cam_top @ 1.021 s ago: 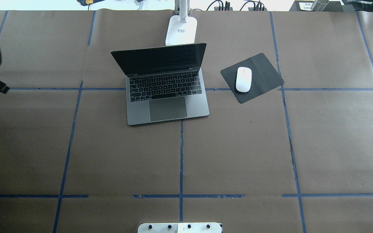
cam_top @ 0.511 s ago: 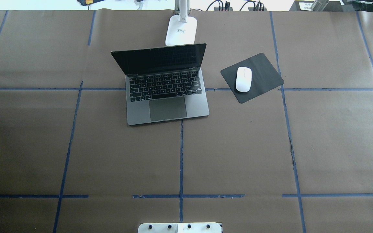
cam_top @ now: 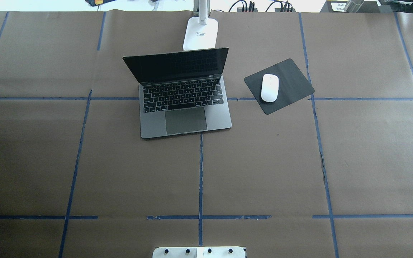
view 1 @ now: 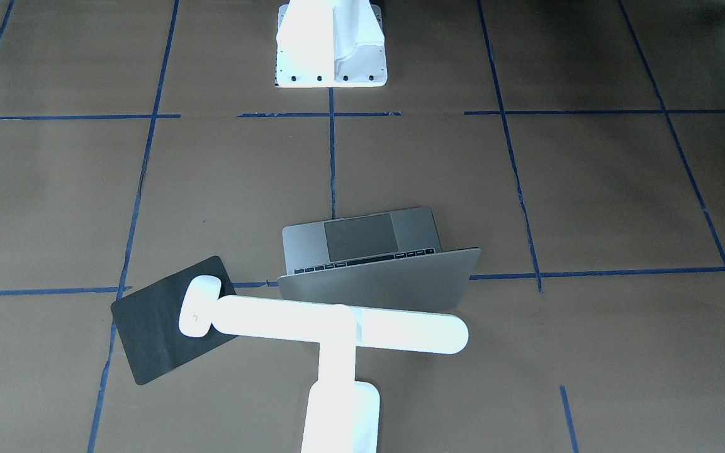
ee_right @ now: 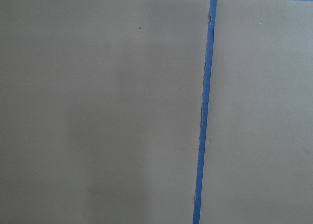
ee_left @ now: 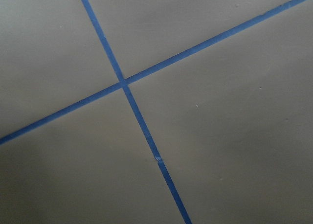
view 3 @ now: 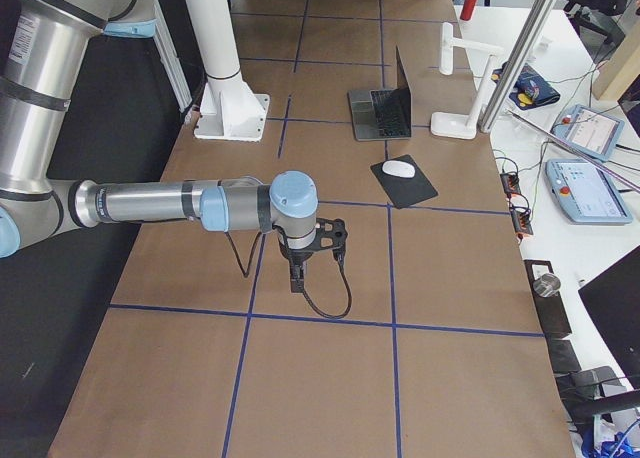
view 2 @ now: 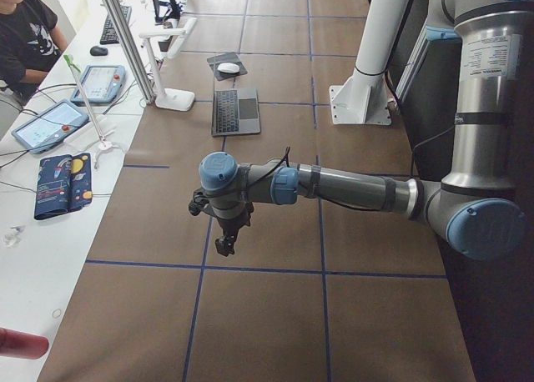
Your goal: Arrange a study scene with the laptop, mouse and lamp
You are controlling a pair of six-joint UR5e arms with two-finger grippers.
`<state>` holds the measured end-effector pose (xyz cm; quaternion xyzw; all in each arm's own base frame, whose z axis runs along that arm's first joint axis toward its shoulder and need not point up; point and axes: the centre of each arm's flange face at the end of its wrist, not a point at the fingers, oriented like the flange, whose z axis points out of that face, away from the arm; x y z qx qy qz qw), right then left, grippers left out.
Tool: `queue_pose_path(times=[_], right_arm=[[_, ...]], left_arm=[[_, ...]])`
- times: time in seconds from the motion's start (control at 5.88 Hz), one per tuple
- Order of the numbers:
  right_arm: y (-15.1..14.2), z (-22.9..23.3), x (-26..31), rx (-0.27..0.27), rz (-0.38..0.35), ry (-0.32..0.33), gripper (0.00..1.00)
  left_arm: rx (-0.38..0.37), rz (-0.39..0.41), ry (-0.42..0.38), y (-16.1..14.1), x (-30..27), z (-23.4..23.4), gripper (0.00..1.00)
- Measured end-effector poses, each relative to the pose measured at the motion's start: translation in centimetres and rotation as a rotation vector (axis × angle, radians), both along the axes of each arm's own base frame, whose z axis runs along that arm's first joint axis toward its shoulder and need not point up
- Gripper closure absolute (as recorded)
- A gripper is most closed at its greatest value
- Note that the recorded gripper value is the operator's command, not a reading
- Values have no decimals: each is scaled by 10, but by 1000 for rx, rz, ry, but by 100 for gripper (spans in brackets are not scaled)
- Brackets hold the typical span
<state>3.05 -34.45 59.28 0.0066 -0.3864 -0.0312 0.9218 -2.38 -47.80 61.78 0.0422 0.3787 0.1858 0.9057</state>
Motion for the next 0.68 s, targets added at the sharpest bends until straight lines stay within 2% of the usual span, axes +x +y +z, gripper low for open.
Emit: queue_pose_path(times=[0.34,0.68], right_arm=[[-7,-2,-1,13,-3,-4,0],[-38,-7,-10,37,-16,-3,0]], left_arm=[[-71,-10,1,3,0,24,0],[-191,-82,-11,6,-2,30,0]])
